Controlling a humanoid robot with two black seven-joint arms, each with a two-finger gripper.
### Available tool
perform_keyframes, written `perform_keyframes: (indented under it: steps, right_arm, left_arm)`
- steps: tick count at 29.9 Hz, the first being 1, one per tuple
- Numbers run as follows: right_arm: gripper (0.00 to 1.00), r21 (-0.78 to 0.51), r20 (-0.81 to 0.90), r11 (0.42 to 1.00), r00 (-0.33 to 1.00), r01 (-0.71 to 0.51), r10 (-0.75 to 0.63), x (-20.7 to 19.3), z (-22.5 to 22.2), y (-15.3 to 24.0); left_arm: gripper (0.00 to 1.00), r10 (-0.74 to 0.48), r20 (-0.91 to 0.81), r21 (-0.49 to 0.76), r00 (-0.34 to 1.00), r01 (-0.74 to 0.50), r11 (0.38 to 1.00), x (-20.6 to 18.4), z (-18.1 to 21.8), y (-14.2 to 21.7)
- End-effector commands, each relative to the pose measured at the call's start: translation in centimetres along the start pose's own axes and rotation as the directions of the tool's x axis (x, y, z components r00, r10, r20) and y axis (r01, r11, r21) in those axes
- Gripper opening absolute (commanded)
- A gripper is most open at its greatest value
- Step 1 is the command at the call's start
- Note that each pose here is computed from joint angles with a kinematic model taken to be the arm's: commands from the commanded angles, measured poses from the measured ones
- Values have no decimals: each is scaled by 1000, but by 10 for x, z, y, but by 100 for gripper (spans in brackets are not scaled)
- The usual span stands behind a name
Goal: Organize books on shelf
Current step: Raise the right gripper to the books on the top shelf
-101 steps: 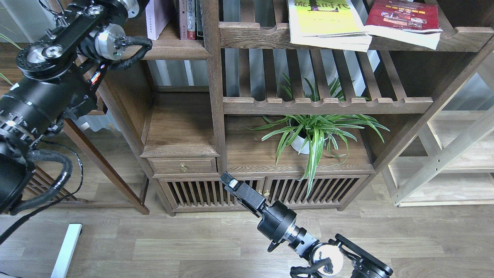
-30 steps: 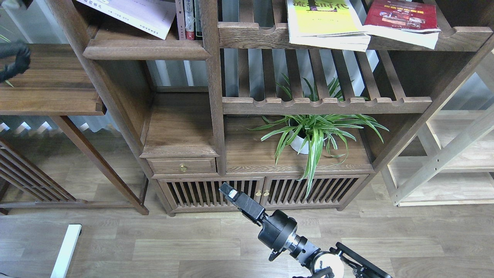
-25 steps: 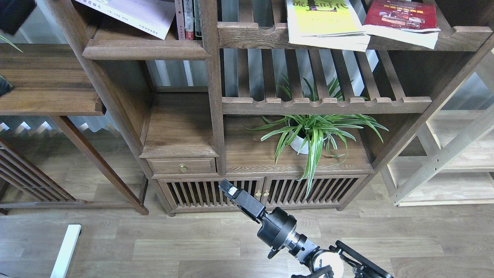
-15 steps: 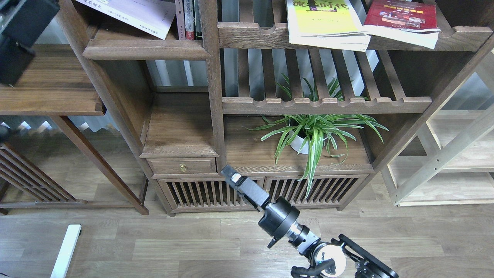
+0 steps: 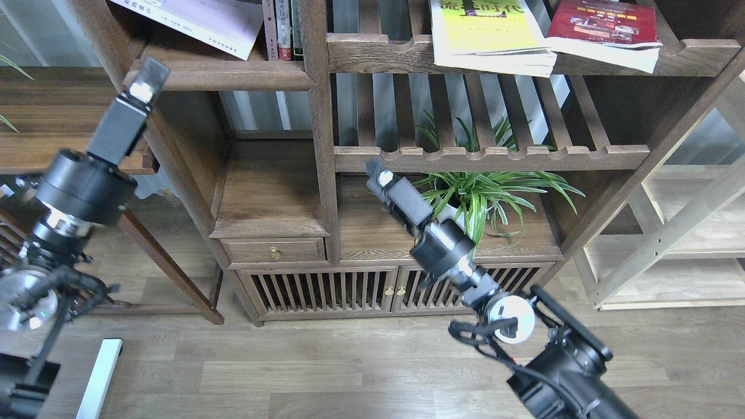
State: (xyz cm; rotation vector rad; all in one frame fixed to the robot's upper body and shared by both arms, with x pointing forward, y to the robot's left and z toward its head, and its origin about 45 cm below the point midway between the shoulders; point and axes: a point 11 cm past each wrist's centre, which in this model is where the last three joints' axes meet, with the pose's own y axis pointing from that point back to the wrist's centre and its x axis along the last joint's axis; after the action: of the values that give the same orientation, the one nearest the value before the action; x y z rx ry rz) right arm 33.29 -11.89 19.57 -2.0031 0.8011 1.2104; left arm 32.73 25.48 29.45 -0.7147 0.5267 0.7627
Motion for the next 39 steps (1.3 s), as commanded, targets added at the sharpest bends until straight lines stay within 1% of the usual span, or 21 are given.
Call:
perform_keyframes:
  steps: [1, 9, 14, 17, 20, 25, 29, 31, 35, 39]
  right_arm:
    - [91, 47, 0, 998, 999, -39, 39, -6, -24, -18]
    - [90, 136, 30, 988, 997, -72, 69, -18, -63, -37]
    - [89, 209, 71, 973, 994, -100, 87, -16, -87, -34]
    - [87, 240, 75, 966, 994, -98, 82, -17, -98, -32]
    - [84, 258, 94, 961, 993, -96, 73, -18, -103, -31]
    - [84, 263, 89, 962, 995, -67, 45, -27, -106, -36]
    - [83, 275, 90, 959, 995, -69, 45, -29, -110, -35]
    - [80, 301, 99, 950, 993, -86, 59, -27, -119, -33]
    - [80, 325, 124, 933, 985, -154, 119, -20, -129, -29]
    - [79, 345, 139, 920, 979, -187, 147, -20, -139, -29]
  left_arm:
    - [99, 31, -41, 35, 999, -30, 999, 4, -20, 12]
    - [99, 52, -52, 48, 997, -50, 998, 7, -26, 19]
    - [99, 56, -78, 100, 995, -49, 994, 6, -45, 22]
    - [99, 56, -74, 107, 996, -48, 993, 5, -46, 23]
    - [99, 52, -72, 107, 996, -44, 993, 4, -46, 22]
    - [99, 53, -71, 108, 996, -45, 993, 5, -46, 22]
    - [99, 54, -70, 109, 996, -46, 993, 5, -46, 22]
    - [99, 56, -68, 109, 996, -48, 993, 6, -45, 23]
    - [99, 55, -70, 109, 996, -47, 993, 5, -46, 23]
    - [99, 55, -71, 110, 996, -47, 993, 5, -46, 22]
